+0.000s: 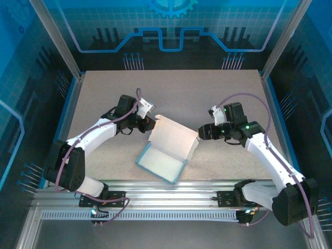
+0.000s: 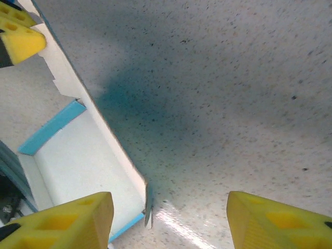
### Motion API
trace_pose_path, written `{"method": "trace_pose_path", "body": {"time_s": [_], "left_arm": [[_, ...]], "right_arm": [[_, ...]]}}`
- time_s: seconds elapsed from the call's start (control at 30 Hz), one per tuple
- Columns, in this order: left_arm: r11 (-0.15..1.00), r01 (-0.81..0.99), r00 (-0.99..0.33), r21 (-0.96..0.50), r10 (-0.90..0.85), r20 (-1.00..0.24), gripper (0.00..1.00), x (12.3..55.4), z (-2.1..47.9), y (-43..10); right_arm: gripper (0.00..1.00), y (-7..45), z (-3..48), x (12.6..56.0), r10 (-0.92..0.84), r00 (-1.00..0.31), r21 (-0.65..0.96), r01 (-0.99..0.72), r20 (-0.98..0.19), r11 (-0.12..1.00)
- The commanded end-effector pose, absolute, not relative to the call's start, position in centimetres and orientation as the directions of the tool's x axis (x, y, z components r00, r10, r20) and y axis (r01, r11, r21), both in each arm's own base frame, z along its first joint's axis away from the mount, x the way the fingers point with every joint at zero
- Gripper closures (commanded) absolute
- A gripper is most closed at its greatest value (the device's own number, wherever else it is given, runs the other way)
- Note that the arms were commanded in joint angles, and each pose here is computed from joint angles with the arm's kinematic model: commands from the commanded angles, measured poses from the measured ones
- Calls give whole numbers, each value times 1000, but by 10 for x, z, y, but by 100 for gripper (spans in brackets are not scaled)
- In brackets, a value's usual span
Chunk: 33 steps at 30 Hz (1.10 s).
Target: Fold the paper box
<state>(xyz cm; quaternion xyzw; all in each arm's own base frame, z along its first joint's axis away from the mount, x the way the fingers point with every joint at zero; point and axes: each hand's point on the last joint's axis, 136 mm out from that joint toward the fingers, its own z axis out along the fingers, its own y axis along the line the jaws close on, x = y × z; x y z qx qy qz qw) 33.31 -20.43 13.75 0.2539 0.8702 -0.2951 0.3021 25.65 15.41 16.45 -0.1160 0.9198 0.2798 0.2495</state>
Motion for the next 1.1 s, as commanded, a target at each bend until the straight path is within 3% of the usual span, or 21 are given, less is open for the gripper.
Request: {"method": "trace_pose_path", "body": {"time_s": [0.0,0.33,0.63,0.87,1.07], "left_arm": [[755,552,-701,-355,189,-688,91,338,142,-197],[778,504,-725,-376,144,-674,90,324,130,-188],[814,420,-756,-401,70,-650,92,321,134,-179],[791,385,-768,-475,-10,-640,93,304,145,-182],[787,370,-757,-493,-51,-651,94,294,152,-183]], "right_arm": [[41,168,167,259,-13,-838,539,-362,-545,761],[52,199,141,255,-101,-838,526,-426,-537,737],[66,199,123,251,-113,-858,436,-363,-501,824],[90,200,131,253,-82,-852,388,-319,-517,865],[94,212,151,265,-72,-809,364,-339,-583,868]]}}
